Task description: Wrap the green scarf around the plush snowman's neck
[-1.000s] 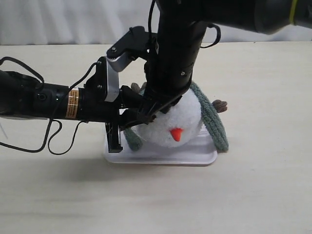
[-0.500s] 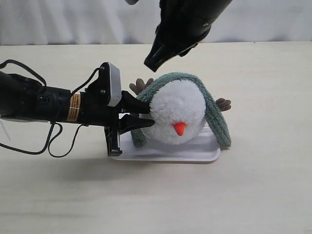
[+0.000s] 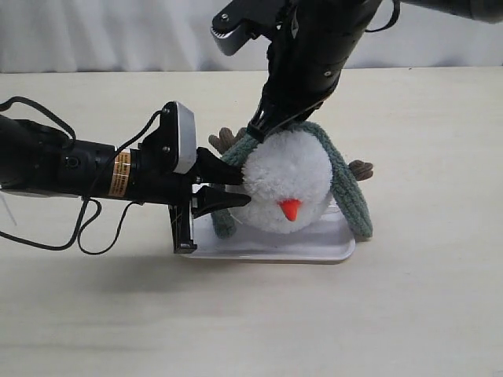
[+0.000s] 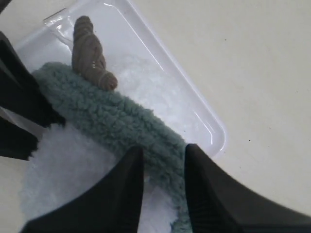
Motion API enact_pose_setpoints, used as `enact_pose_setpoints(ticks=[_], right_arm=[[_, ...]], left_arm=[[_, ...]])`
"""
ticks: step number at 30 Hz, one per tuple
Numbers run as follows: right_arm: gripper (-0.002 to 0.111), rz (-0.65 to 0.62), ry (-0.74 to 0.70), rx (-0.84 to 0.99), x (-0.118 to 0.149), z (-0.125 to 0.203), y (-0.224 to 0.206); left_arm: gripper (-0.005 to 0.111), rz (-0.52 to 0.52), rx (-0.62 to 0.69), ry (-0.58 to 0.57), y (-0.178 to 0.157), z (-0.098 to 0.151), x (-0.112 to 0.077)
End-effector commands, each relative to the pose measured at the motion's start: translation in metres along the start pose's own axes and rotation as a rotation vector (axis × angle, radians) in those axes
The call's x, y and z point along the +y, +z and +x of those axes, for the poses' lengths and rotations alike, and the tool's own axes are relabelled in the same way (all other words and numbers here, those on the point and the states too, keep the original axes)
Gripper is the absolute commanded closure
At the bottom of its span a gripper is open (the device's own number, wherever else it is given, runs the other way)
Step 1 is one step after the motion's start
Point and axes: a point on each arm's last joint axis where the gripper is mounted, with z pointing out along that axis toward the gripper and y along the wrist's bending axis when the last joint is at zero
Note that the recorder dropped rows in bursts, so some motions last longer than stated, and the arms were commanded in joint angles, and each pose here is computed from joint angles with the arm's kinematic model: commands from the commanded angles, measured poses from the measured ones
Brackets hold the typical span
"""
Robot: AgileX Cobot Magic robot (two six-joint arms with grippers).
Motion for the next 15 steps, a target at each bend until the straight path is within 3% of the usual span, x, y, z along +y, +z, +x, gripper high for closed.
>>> enact_pose_setpoints(ticks=[1,6,15], right_arm=[[0.079,0.017,-0.018,0.034,-0.003,0.0,0.017],[0.079,0.066,-0.02,0.065,-0.007,0.001,0.027],[0.08,0.037,-0.034,0.183,0.0,0.005,0.059]], left_arm=[[0.075,0.018,-0.012,-0.002,0.001,-0.001,-0.003],[0.075,0.024,-0.027,-0.003,0.001,-0.002,-0.003],[0.075,0.037,-0.048,-0.001,0.001,-0.004,-0.004]])
